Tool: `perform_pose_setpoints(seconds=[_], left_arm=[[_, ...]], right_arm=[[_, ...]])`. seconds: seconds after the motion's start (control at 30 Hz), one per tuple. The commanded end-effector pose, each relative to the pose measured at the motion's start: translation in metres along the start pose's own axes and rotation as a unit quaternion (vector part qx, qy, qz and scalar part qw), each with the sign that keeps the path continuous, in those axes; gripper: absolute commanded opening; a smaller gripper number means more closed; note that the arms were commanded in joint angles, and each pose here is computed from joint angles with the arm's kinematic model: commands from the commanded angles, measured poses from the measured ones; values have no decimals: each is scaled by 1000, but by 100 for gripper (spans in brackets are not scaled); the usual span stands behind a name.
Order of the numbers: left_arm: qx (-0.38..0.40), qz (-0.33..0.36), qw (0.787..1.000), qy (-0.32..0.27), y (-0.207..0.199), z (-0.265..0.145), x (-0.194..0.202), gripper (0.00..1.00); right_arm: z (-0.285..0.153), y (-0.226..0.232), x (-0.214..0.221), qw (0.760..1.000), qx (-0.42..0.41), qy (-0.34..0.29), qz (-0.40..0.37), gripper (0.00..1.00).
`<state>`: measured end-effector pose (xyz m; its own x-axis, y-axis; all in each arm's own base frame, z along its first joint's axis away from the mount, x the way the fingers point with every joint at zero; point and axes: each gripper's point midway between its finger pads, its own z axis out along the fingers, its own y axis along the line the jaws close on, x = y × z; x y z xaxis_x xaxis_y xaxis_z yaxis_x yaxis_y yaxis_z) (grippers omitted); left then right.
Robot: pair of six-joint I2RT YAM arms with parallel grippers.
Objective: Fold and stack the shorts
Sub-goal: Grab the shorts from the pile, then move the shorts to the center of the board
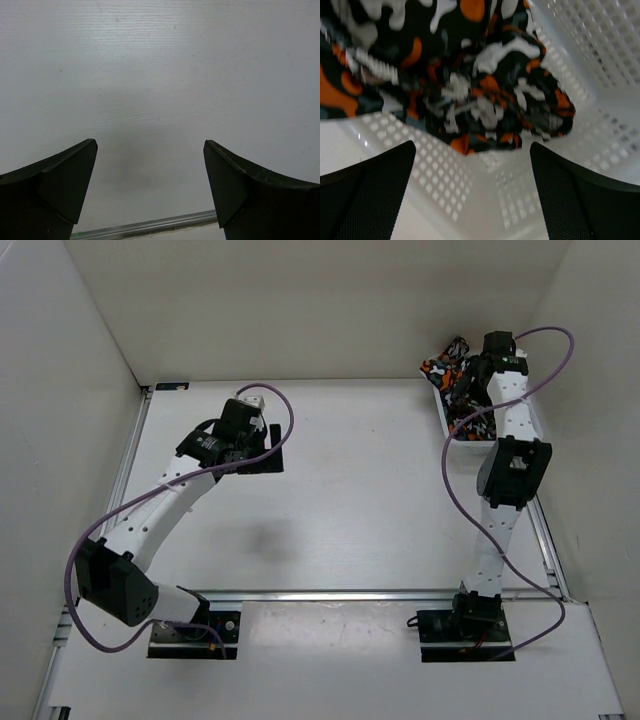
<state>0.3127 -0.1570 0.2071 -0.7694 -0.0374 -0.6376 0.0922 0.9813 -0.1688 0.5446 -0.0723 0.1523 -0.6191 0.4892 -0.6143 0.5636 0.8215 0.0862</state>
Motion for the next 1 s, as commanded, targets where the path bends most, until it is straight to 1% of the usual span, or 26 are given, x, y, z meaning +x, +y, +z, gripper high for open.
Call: perform_pose_setpoints(seconds=[0.0,0.03,0.07,0.1,0.13,0.17,0.2,0.23,0.27,0.3,0.33,0.37,0.4,0.47,0.5,0.57,0.6,0.63,0.67,0.73,0.77,0.83,0.87,0.9,0.93,0.97], left_arm=[[-10,5,1000,-12,-1,2,-13,100],[-11,5,1000,-8,-2,6,-14,100],[-12,5,1000,-8,-4,8,-16,100],[-14,6,1000,-3,-3,11,-15,100],[-14,6,1000,-3,-4,13,-16,100],[-17,7,1000,6,-4,19,-13,100],[-17,7,1000,6,-4,19,-13,100],[-19,8,1000,9,-5,23,-14,100],[-22,9,1000,17,-4,29,-11,100],[-18,9,1000,19,-6,28,-10,100],[-20,10,999,23,-5,31,-8,100],[-16,10,1000,25,-7,31,-8,100],[-14,9,1000,21,-8,30,-11,100],[-14,9,1000,21,-8,30,-11,100],[-7,8,1000,19,-10,27,-12,100],[13,7,1000,17,-17,21,-14,100],[12,-2,1000,12,-15,19,-17,100],[12,-10,1000,12,-15,19,-17,100],[12,-10,1000,11,-15,14,-17,100],[6,-22,1000,14,-9,13,-15,100],[3,-35,999,6,-3,10,-20,100],[-23,-68,997,3,20,4,-24,100],[-25,-79,997,4,28,0,-25,100],[-45,-100,994,6,48,-3,-28,100],[-42,-111,993,-6,54,-13,-35,100],[-46,-121,992,-8,61,-17,-36,100]], right_arm=[[14,7,-30,999,-24,-26,-3,100],[35,13,-24,999,-28,-19,-4,100],[36,20,-34,999,-41,-34,0,100],[50,16,-32,999,-36,-31,-2,96],[50,23,-42,997,-50,-50,2,91],[56,25,-44,997,-54,-57,4,83],[58,28,-46,996,-61,-62,-3,69],[59,22,-51,996,-44,-74,-1,34],[50,20,-61,995,-37,-90,3,16],[33,20,-69,994,-42,-100,14,5],[22,21,-76,992,-48,-111,22,0],[10,25,-81,991,-64,-117,24,0],[-17,31,-90,987,-93,-128,30,0],[-48,42,-94,981,-139,-129,27,0],[-86,47,-105,974,-172,-146,26,0],[-127,71,-94,960,-241,-140,-12,0],[-176,81,-93,950,-267,-161,-30,0],[-198,86,-89,943,-277,-176,-58,0],[-246,86,-90,929,-299,-204,-74,0],[-297,105,-74,906,-332,-231,-122,0],[-344,112,-66,887,-362,-254,-135,0],[-394,116,-57,862,-402,-274,-144,0],[-444,120,-47,830,-447,-296,-153,0],[-466,121,-44,814,-467,-308,-155,0],[-489,121,-40,798,-491,-315,-152,0],[-520,121,-31,774,-524,-323,-148,0]])
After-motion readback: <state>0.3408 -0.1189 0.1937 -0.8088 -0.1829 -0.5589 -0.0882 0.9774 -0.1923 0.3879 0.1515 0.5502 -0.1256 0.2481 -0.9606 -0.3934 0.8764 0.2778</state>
